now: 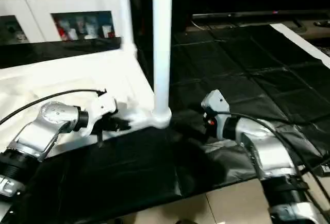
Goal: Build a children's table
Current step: Rotate leg to tighten
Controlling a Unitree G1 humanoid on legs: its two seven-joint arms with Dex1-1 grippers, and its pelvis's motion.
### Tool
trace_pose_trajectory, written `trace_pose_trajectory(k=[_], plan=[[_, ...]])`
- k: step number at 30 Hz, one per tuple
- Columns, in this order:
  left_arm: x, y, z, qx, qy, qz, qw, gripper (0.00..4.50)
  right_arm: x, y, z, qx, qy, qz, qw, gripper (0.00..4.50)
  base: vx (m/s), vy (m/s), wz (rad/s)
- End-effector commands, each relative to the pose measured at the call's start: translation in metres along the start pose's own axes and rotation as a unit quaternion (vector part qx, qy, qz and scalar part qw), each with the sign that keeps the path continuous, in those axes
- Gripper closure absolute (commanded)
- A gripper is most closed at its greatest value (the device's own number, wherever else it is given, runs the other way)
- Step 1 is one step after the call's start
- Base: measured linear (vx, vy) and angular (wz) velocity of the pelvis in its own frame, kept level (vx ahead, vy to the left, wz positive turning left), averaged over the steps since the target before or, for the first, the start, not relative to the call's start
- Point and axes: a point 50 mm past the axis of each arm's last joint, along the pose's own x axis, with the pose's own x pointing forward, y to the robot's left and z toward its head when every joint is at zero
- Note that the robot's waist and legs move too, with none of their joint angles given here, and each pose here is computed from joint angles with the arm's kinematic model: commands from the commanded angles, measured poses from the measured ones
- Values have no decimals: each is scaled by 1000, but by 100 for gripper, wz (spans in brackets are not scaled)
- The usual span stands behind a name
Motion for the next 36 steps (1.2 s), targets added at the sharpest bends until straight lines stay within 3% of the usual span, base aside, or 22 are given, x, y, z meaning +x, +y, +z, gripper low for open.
trace_pose_trajectory(k=[1, 9, 18, 36], plan=[[-1, -3, 17, 52, -29, -47, 997, 450, -1, 6, 5, -22, -3, 30, 999, 7, 0, 0, 0], [4, -16, 22, 91, -26, -115, 989, 450, 9, 14, 3, -26, 7, 90, 996, 7, 0, 0, 0], [5, -21, 24, 110, -22, -145, 983, 450, 13, 18, 1, -19, 14, 152, 988, 86, 0, 0, 0], [5, -24, 20, 112, -17, -156, 981, 450, 16, 23, -4, -5, 15, 183, 983, 234, 0, 0, 0]])
